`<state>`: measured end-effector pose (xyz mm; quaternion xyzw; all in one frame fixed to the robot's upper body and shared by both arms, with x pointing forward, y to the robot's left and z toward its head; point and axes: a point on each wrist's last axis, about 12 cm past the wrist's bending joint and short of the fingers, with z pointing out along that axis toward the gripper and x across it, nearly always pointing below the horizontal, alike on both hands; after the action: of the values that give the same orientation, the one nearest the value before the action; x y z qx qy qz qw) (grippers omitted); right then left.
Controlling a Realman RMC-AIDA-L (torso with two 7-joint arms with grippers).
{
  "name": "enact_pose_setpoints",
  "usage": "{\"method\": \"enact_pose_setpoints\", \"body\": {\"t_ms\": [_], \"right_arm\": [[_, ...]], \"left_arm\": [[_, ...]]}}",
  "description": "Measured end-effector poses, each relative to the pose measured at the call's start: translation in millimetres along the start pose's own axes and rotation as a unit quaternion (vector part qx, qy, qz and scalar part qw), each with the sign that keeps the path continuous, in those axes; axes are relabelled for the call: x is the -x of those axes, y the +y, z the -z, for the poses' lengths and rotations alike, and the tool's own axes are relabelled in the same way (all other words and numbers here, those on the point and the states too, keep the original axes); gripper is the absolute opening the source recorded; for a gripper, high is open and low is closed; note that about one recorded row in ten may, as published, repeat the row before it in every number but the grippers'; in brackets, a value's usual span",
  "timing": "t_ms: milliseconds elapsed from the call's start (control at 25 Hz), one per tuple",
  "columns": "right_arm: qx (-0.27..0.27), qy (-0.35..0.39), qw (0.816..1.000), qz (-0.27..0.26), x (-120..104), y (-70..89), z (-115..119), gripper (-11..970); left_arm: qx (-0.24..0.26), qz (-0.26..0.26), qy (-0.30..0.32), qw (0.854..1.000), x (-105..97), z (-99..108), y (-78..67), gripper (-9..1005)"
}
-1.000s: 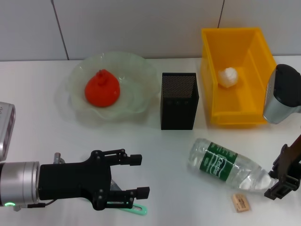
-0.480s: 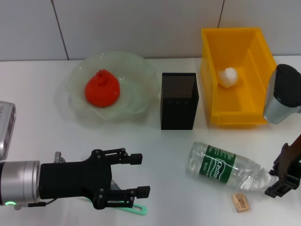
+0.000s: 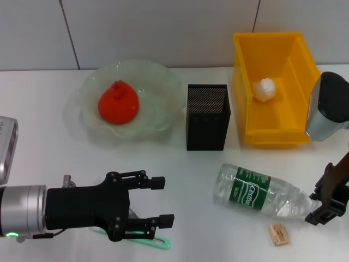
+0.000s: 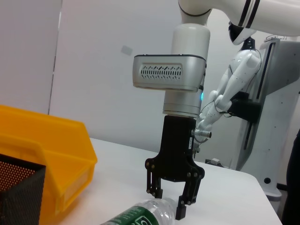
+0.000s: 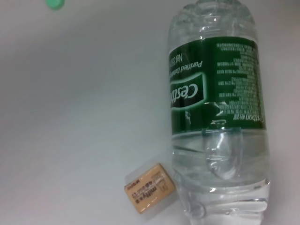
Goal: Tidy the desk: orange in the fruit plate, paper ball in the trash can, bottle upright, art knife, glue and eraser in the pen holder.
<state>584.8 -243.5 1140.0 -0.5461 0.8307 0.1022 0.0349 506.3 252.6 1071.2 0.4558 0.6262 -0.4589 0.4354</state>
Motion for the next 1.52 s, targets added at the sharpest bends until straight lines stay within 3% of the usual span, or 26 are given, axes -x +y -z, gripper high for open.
{"method": "enact_pose_setpoints", "body": {"t_ms": [840, 1520], "right_arm": [[-0.042, -0.063, 0.996, 0.044, 15.5, 5.9, 41.4, 437], [-0.08, -0.147, 0.982, 0.092, 32.3, 11.0, 71.0, 437]], "left_arm": [[0.0, -0.008, 0.001, 1.0, 2.5, 0.7, 1.4, 769], [0.0, -0.01, 0.001, 1.0, 3.7, 1.2, 2.3, 769]]}}
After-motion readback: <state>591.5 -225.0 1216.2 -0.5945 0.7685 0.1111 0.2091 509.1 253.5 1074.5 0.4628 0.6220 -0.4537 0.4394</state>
